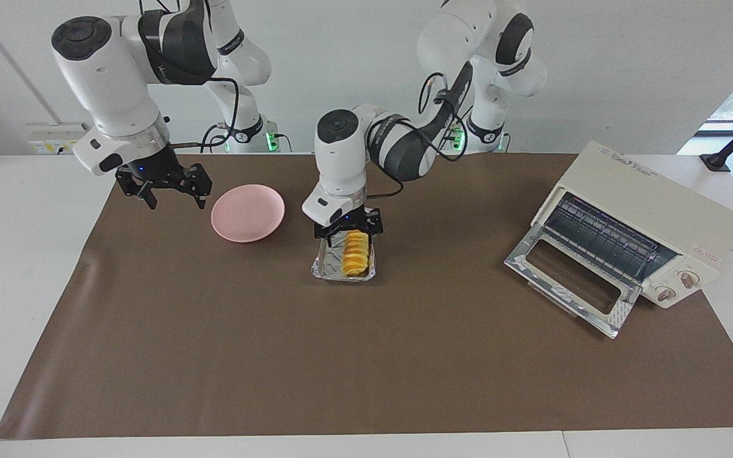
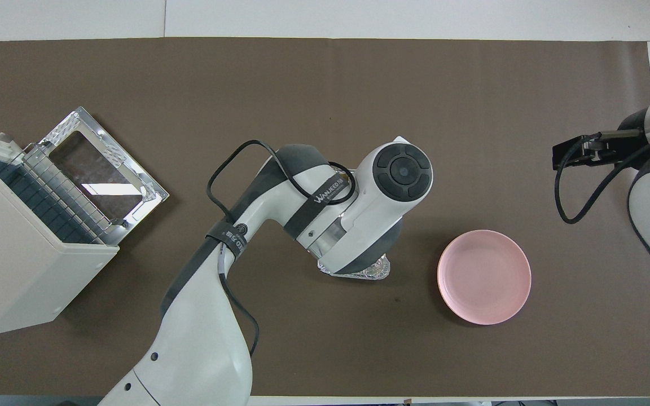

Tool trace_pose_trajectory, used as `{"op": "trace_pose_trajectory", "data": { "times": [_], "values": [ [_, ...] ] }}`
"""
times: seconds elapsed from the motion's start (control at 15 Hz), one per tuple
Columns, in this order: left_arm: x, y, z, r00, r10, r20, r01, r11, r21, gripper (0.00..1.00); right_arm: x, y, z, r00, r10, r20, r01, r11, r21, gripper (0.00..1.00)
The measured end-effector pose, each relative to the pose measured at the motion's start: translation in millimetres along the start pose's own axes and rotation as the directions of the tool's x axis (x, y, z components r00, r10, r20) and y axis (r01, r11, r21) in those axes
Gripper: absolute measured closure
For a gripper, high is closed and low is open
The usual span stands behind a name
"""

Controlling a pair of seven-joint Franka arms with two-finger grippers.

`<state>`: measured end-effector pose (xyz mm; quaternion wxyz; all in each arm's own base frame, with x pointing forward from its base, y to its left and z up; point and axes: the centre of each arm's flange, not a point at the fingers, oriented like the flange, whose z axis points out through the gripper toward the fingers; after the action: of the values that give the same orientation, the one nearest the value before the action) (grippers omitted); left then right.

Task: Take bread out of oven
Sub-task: 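Set the foil tray down beside the plate with the left gripper, then grasp the foil tray with the right gripper while the left gripper withdraws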

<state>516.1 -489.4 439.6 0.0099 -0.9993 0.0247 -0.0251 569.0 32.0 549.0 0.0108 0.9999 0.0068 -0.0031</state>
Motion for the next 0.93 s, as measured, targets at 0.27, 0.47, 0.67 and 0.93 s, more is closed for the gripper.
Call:
{"op": "trace_pose_trajectory", "data": {
  "times": [0.27,0.47,0.67,0.93],
  "values": [
    [40.9,-129.9,-93.3,0.997,0.057,-0.049,-0.057,0.998,-0.008,0.0,-4.5,-67.4,51.6,0.998,-0.06,-0.004,0.06,0.998,0.003,0.0],
    [56.7,-226.9,-127.5,0.994,0.111,-0.021,-0.111,0.994,0.015,0.0,-9.7,-116.9,80.7,0.996,-0.084,0.003,0.084,0.996,0.023,0.0],
    [62.1,-291.7,-144.0,0.991,0.137,0.006,-0.137,0.99,0.026,0.0,-9.7,-167.3,104.2,1.0,-0.01,-0.015,0.011,0.998,0.063,0.0],
    [53.8,-358.6,-167.8,0.988,0.147,0.039,-0.149,0.988,0.029,0.0,-15.2,-213.4,148.6,0.998,0.067,-0.007,-0.066,0.995,0.077,0.0]
  ]
}}
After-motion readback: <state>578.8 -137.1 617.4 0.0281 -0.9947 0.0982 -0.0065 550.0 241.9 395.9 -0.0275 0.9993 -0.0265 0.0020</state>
